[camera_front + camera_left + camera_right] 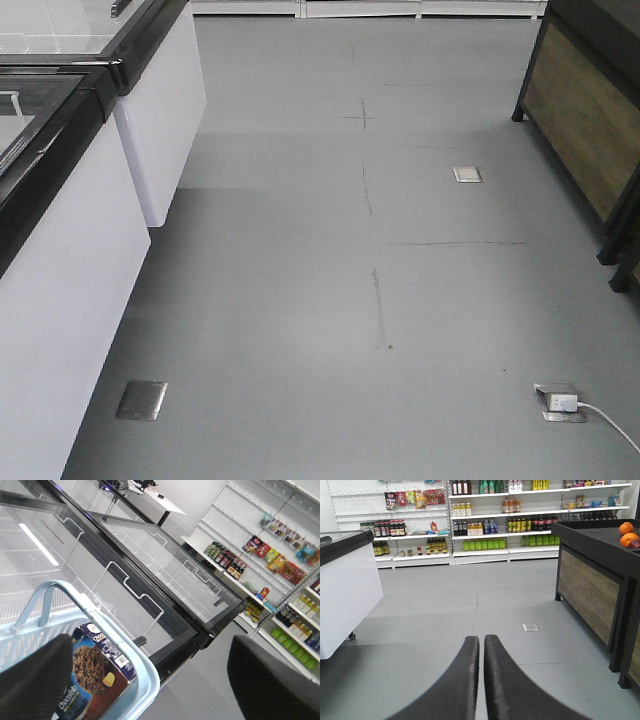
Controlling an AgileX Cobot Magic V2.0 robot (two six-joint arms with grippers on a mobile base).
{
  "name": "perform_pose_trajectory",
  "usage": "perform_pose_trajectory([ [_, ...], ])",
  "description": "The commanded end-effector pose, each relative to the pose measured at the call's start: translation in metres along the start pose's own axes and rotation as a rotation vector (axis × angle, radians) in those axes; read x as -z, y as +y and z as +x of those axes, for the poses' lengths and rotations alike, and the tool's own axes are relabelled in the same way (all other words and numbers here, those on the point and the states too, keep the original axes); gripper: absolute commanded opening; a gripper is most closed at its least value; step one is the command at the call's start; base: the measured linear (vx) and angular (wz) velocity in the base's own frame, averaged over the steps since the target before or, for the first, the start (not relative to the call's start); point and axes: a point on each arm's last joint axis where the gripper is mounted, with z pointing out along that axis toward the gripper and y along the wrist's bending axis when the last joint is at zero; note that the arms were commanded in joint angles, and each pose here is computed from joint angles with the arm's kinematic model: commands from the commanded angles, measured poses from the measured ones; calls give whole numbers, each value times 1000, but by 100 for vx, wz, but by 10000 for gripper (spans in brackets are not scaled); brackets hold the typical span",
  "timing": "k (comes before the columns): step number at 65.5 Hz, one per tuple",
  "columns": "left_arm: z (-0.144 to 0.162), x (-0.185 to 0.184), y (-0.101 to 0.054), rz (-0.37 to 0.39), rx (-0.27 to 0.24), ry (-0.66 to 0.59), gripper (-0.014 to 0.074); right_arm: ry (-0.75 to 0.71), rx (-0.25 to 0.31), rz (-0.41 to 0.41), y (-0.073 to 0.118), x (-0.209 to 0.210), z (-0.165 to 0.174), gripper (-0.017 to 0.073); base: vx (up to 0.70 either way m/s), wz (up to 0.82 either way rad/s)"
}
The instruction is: Left arm holds basket, right arm returns cookies
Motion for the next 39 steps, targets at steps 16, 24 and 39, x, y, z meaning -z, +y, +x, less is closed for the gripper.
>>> perform_pose_trajectory([
  [16, -12, -8, -8, 76, 249, -91, 590, -69, 8, 3, 0, 0, -1, -6, 0, 0],
  [24, -4, -19, -1, 77, 342, -88, 590, -69, 8, 3, 0, 0, -1, -6, 0, 0],
  [39, 17, -32, 16, 119, 468, -127, 590, -69, 8, 3, 0, 0, -1, -6, 0, 0],
])
